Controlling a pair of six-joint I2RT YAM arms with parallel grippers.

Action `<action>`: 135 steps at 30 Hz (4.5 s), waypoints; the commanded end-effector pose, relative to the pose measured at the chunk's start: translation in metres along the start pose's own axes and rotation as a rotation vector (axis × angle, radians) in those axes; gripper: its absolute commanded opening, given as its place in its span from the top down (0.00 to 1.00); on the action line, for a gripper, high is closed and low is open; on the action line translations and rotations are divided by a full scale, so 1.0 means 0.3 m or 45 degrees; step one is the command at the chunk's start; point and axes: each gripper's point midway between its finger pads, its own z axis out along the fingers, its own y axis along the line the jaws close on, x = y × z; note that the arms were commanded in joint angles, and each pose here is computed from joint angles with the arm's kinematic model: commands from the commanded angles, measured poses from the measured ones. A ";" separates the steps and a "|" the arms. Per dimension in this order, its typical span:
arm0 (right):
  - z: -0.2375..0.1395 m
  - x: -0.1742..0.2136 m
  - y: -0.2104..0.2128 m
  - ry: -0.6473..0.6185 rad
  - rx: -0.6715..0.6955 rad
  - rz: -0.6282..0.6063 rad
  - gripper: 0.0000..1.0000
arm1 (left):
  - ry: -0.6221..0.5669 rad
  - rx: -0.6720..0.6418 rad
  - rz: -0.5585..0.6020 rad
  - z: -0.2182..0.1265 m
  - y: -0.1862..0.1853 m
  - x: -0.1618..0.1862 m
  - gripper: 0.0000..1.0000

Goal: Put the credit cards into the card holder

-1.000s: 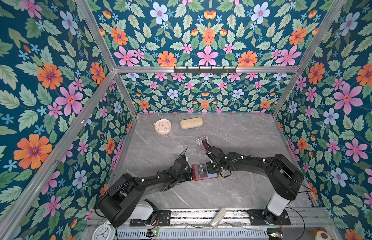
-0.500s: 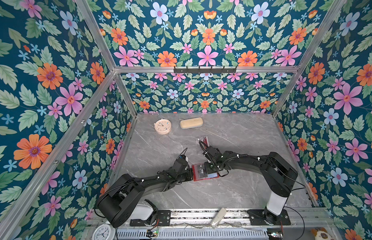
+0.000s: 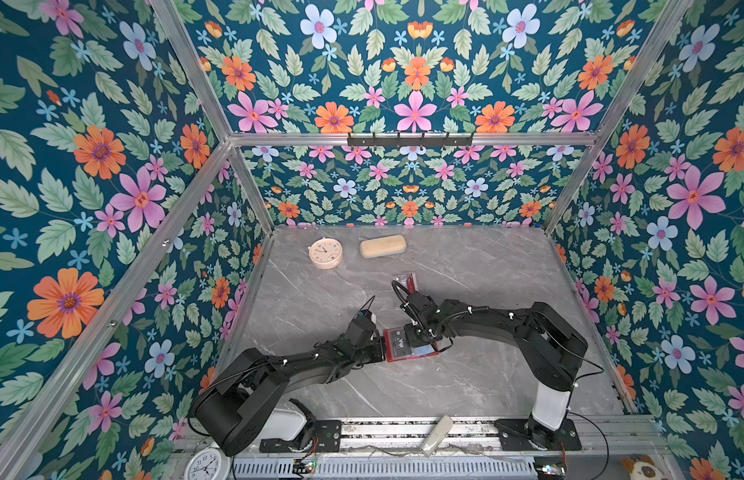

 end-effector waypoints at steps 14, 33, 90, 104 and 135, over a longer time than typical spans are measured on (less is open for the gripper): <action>0.003 0.055 -0.015 0.059 0.010 0.005 0.64 | 0.029 -0.072 0.016 -0.003 0.034 0.016 0.97; -0.127 0.024 -0.137 -0.166 -0.137 0.214 0.70 | -0.080 0.154 0.241 -0.075 -0.216 -0.141 0.62; -0.160 0.051 -0.184 -0.226 -0.103 0.247 0.80 | 0.098 0.177 0.238 0.139 -0.289 -0.060 1.00; -0.118 0.015 -0.085 -0.167 -0.261 0.217 0.84 | 0.090 0.215 0.235 0.132 -0.304 -0.059 1.00; -0.030 -0.026 0.081 -0.079 -0.480 0.148 0.86 | -0.155 0.053 0.308 -0.032 -0.206 -0.123 0.75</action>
